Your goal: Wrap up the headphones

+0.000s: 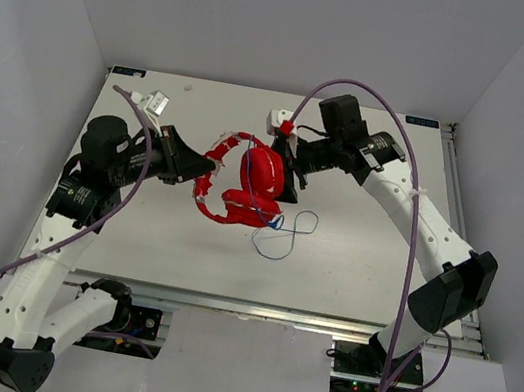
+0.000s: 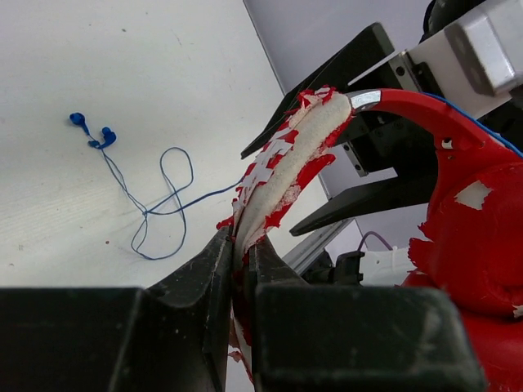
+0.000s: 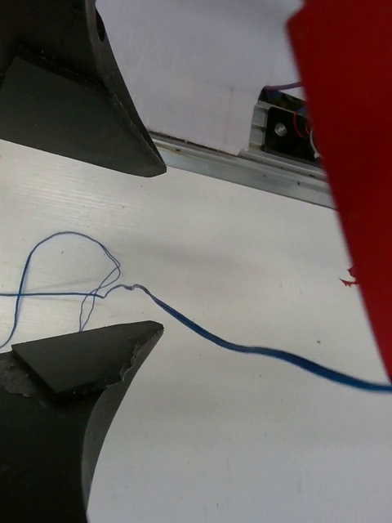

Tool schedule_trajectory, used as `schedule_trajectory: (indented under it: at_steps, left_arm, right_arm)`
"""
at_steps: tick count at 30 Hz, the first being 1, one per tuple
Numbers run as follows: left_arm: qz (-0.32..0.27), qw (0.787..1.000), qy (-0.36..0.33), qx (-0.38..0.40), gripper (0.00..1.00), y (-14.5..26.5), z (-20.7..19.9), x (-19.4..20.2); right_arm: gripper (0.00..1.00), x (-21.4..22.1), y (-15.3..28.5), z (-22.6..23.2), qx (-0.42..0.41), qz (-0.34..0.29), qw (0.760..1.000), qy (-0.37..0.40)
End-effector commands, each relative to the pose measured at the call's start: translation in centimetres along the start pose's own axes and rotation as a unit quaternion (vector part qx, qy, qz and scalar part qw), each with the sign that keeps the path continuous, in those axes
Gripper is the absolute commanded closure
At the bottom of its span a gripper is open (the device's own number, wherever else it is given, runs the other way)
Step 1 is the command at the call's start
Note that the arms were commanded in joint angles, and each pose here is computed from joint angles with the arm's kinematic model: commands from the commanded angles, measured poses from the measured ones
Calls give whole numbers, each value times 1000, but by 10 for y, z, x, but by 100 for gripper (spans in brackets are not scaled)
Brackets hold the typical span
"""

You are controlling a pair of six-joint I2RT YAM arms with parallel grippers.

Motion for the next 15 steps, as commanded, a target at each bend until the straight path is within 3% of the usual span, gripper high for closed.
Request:
schedule_trajectory:
  at_steps: [1,15]
  left_arm:
    - [-26,999,10,19,100,7,-20,-21]
    - [-51,998,16,32,100,22,-39,-31]
  right_arm:
    - [20,0,0,8,-29,-33,999,33]
    - [18,36,5,-26,8,-74,997,33]
Point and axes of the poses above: each gripper's point midway between its finger pads, its own y axis back along the fingers, its own z axis along the line the jaws close on, x = y × z, the point moved 5 cm from there along y, back along the fingers, and after that the axes turned 7 degrees about -y, right-handed, at the moved point
